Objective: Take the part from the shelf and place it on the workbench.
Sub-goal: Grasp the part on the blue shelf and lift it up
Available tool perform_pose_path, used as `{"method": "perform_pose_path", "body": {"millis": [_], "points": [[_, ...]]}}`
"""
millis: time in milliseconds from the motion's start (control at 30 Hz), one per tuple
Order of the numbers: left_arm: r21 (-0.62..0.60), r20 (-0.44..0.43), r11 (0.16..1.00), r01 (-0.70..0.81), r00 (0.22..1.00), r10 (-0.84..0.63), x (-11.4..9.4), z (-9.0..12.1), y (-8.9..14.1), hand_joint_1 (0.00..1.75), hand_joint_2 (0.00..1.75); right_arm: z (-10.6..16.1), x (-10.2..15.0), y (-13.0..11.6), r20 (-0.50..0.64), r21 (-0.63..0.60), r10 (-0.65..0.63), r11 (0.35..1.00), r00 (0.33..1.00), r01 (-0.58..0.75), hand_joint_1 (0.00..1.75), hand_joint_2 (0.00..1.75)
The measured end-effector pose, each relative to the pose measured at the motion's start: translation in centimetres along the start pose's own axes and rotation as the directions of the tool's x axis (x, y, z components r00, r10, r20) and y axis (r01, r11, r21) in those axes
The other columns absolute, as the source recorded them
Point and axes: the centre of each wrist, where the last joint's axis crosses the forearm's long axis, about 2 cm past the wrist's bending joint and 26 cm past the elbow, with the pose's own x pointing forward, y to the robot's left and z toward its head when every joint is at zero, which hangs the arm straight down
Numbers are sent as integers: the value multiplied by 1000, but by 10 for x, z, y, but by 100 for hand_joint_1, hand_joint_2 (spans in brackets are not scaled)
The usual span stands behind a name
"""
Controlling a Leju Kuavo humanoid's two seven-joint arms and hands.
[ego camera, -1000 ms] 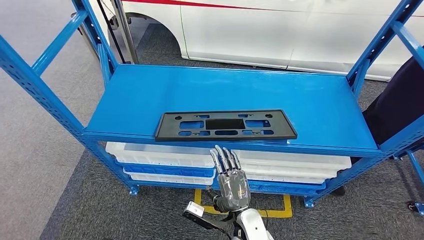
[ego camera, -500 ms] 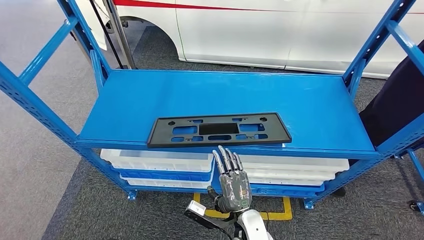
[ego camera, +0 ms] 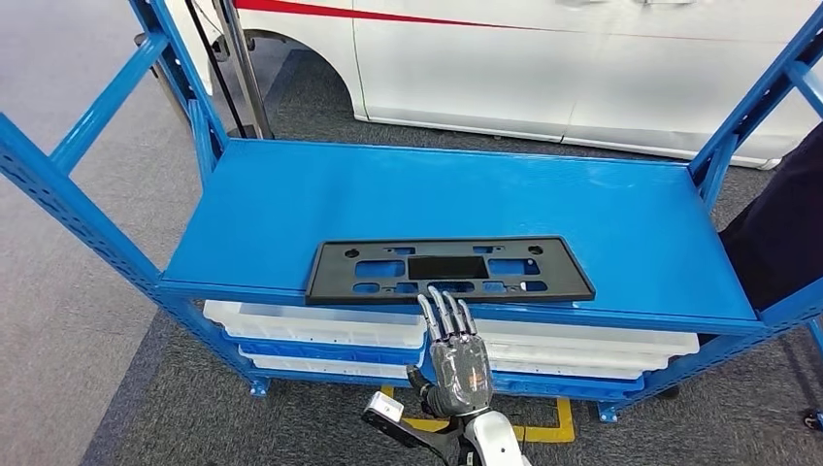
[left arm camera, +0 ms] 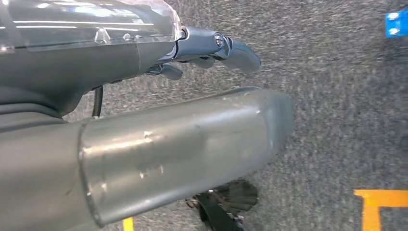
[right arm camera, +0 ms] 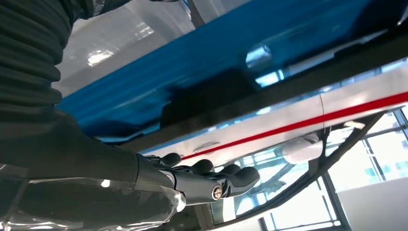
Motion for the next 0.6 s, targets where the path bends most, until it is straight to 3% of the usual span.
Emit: {"method": "perform_pose_path", "body": {"millis": [600], "points": [[-4, -5, 998, 55, 998, -55, -1, -1, 5, 0, 0, -8, 1, -16, -40, -83, 10, 996, 999, -14, 0, 175]]}}
